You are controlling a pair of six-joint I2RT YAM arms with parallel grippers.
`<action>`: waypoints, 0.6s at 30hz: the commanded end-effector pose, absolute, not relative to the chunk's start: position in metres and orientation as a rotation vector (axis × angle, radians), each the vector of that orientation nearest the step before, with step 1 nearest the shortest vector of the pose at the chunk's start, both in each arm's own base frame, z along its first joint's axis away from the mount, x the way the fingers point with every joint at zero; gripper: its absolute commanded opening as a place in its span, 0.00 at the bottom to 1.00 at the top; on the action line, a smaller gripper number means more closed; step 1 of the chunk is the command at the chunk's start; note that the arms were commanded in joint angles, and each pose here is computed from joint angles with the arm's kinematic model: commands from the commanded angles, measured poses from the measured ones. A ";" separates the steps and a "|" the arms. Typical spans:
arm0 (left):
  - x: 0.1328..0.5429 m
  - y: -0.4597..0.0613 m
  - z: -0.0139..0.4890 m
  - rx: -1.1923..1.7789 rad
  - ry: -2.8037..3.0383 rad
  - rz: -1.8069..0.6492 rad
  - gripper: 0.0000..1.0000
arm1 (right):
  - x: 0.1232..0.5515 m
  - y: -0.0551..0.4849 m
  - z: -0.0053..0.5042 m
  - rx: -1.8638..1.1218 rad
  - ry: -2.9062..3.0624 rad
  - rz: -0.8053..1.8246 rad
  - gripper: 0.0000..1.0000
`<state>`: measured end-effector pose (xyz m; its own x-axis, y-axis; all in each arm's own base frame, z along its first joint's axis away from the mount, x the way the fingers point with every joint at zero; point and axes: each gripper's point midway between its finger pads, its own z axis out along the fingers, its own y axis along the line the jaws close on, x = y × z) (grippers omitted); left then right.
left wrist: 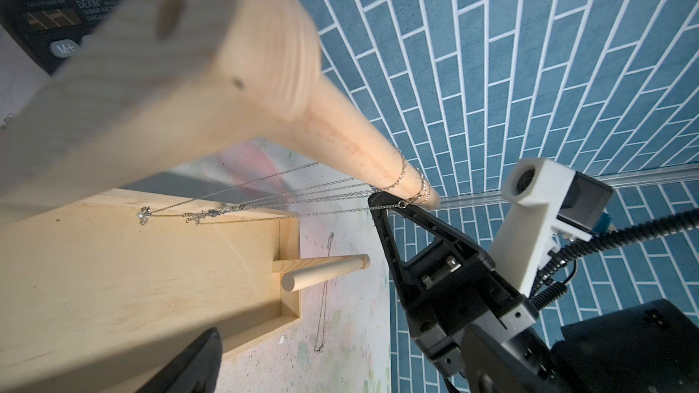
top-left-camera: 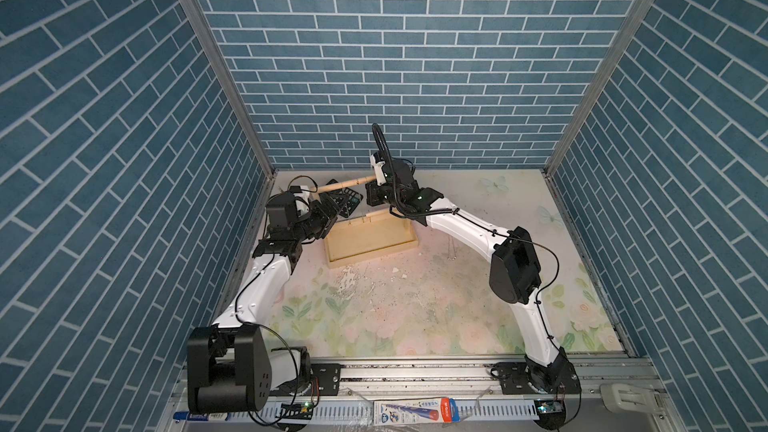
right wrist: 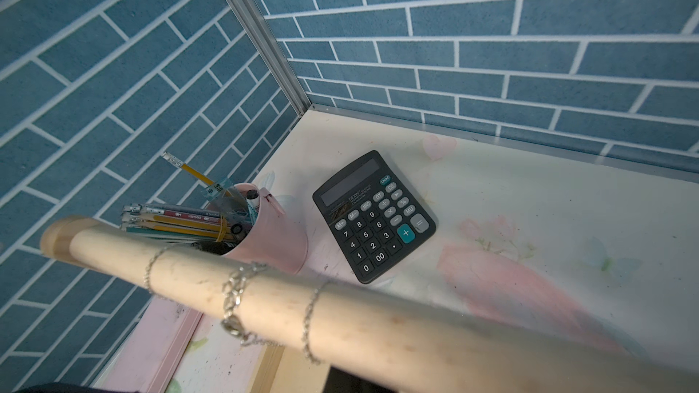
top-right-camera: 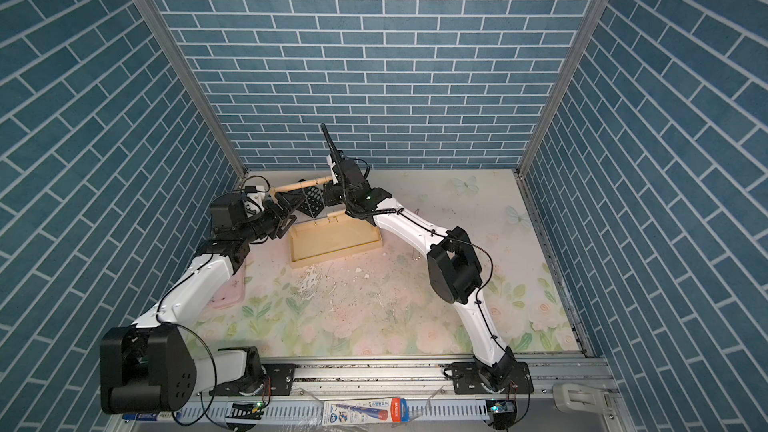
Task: Take the necklace off the jewelry display stand
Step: Take off the necklace from the stand.
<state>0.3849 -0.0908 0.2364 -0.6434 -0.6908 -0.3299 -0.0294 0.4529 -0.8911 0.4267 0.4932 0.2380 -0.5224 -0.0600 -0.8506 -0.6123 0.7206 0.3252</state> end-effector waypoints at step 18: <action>0.386 -0.096 0.237 -0.570 2.005 -1.266 0.99 | 0.417 0.478 0.300 -0.511 1.926 0.755 0.00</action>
